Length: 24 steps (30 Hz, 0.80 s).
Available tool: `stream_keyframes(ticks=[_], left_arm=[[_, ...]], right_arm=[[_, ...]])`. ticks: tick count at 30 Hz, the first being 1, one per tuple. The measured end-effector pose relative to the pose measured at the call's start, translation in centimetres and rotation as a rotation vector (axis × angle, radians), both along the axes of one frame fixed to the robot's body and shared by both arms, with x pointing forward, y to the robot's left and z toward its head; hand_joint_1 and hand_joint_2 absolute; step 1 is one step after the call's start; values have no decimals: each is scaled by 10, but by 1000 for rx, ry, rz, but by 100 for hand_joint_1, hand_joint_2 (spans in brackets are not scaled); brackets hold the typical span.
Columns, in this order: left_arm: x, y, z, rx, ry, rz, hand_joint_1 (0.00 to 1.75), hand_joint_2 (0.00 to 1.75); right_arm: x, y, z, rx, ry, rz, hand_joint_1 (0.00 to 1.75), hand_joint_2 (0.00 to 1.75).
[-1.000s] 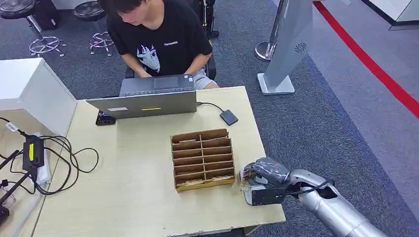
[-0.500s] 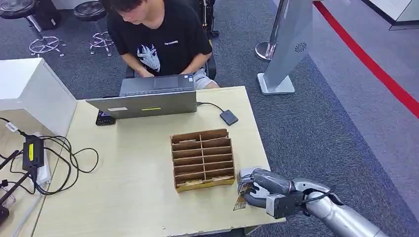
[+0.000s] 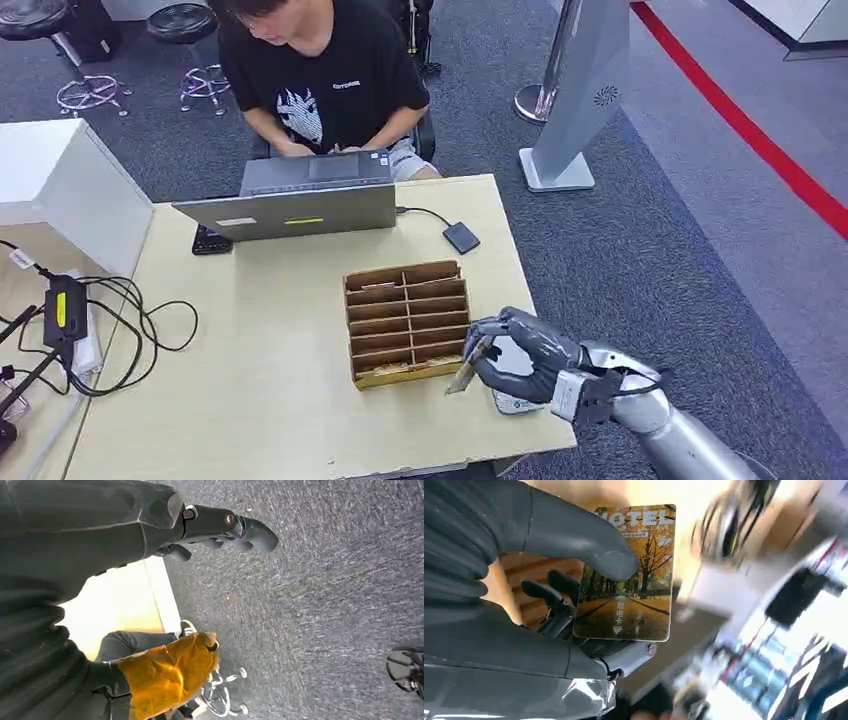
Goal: Pass the card to the sensor for recognition and then transmit it.
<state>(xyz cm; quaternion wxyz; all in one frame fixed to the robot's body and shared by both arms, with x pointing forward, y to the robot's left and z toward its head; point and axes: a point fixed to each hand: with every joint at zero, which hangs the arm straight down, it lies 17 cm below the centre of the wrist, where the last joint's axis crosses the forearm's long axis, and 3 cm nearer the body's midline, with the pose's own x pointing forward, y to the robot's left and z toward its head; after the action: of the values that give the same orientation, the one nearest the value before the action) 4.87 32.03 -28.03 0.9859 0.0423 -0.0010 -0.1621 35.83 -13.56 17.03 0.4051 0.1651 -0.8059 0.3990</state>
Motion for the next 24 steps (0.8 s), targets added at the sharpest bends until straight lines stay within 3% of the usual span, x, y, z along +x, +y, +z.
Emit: stream_keyframes(ticks=[6,9,14,17,24], left_arm=[[6,-2,1,3,-4,-46,0,175],[12,-5,2,1,1,-89,0,175],[29,-9,5,-9,3,-138,0,175],[37,-11,7,-8,5,-164,0,175],[49,-16,8,-9,-8,-200,0,175]], right_arm=[[98,28,77,-64,-299,-386,175,175],[135,48,109,-94,-367,-483,175,175],[193,66,128,-193,-384,-584,175,175],[223,66,121,-283,-323,-619,175,175],[253,56,84,-500,-256,-697,175,175]])
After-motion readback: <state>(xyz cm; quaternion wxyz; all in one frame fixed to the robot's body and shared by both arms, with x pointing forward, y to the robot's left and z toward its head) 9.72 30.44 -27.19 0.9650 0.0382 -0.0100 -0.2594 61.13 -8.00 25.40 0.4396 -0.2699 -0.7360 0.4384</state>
